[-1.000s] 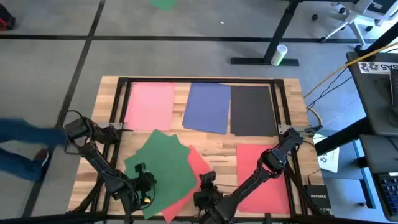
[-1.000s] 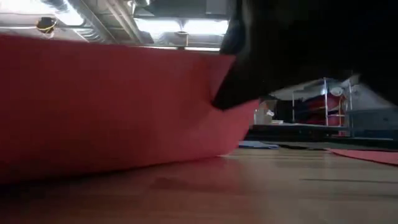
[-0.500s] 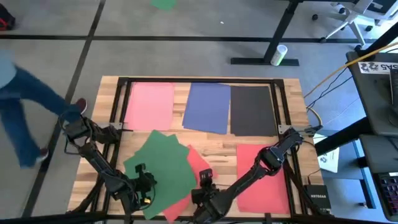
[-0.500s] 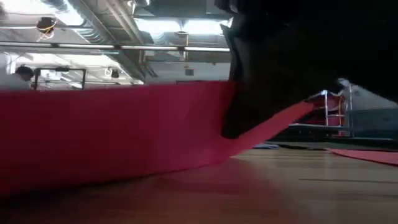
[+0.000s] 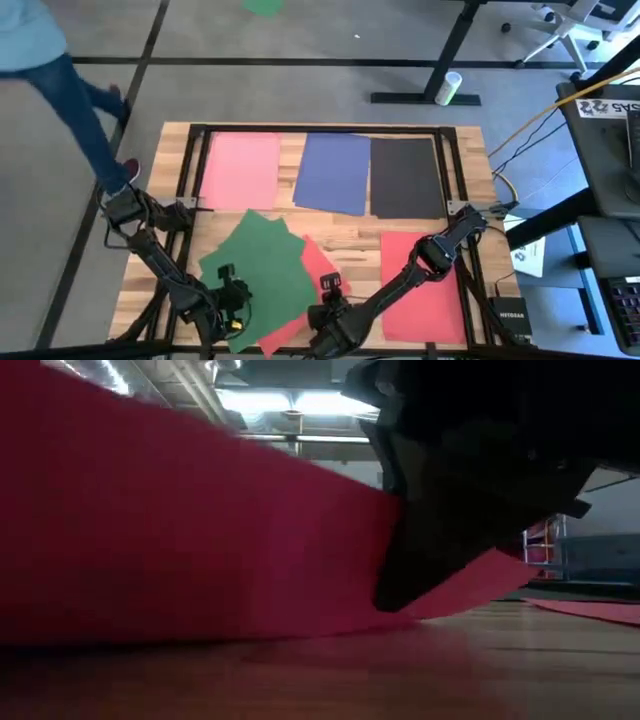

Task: Organize paper
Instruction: Stack the red paper on top of the other red papers on the table

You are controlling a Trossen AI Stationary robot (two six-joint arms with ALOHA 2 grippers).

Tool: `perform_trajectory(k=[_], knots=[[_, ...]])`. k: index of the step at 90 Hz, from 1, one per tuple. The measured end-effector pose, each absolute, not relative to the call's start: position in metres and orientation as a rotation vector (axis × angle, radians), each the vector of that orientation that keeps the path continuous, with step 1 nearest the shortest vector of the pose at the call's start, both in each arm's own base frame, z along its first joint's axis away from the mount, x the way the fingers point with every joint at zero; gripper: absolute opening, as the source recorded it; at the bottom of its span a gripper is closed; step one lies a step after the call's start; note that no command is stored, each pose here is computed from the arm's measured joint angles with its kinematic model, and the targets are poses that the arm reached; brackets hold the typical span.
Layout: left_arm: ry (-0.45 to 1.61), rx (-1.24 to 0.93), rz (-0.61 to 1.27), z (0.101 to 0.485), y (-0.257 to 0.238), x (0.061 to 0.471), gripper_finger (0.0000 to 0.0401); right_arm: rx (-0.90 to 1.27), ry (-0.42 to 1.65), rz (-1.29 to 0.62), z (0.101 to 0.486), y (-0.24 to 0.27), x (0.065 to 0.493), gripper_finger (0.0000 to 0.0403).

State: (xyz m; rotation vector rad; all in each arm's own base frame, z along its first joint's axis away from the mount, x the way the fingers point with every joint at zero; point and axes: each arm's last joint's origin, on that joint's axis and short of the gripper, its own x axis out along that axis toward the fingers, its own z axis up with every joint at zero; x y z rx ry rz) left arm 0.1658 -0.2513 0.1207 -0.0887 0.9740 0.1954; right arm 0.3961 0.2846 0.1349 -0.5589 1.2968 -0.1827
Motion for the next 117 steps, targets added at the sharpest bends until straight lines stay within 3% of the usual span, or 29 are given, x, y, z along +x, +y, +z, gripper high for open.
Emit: perform_trajectory(k=[33, 93, 117], knots=[[0.801, -0.145, 0.106, 0.178, -0.25, 0.167, 0.0, -0.569, 1.308, -0.197, 0.166, 0.284, 0.394, 0.0], [0.773, -0.15, 0.12, 0.18, -0.25, 0.166, 0.0, -0.46, 1.344, -0.235, 0.218, 0.269, 0.378, 0.0], [0.771, -0.152, 0.123, 0.18, -0.25, 0.166, 0.0, -0.429, 1.199, -0.253, 0.271, 0.261, 0.363, 0.0]])
